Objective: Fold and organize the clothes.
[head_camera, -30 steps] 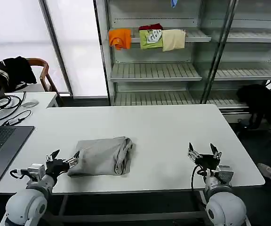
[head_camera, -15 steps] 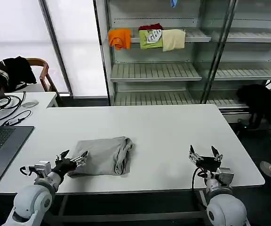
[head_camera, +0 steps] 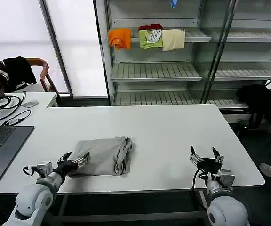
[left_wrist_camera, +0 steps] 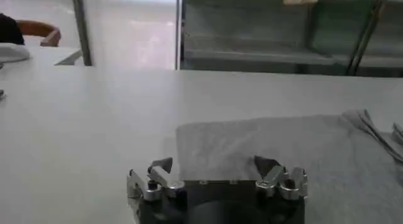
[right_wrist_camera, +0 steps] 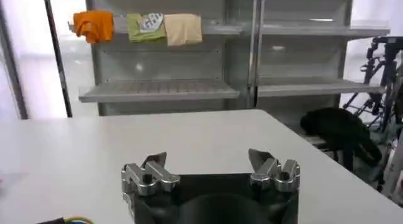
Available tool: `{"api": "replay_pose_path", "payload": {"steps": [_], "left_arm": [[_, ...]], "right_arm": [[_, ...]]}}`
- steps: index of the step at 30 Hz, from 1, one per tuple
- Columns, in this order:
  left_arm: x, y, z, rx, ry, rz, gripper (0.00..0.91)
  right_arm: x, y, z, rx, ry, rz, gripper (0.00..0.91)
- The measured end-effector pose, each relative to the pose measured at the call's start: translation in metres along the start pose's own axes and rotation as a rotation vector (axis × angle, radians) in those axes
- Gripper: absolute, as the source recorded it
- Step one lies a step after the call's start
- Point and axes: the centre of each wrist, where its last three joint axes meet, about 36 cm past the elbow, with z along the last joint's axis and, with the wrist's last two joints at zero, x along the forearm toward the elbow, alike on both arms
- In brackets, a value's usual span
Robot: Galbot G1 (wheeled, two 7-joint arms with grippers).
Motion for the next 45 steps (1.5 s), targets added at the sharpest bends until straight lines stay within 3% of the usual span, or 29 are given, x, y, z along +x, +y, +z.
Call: {"api": "replay_pose_path", "payload": {"steps": [3, 5, 31, 37, 45], "left_arm": [[-0.001, -0.001, 0.002, 0.004, 0.005, 0.010, 0.030], [-0.003, -0.003, 0.004, 0.008, 0.010, 0.016, 0.010], [-0.010, 0.016, 0.012, 0.042, 0.006, -0.015, 0.010], [-0.006, 0.043, 0.002, 0.041, -0.008, -0.064, 0.010], [0.018, 0.122, -0.036, -0.016, -0.062, -0.222, 0.010]], "right_arm": [[0.000, -0.001, 0.000, -0.001, -0.002, 0.003, 0.907], [0.001, -0.001, -0.001, -0.002, -0.005, 0.005, 0.907], [-0.002, -0.004, -0.003, -0.008, -0.019, 0.022, 0.907], [-0.003, -0.004, -0.004, -0.008, -0.022, 0.019, 0.907], [-0.006, -0.001, -0.004, -0.012, -0.021, 0.012, 0.907]]}}
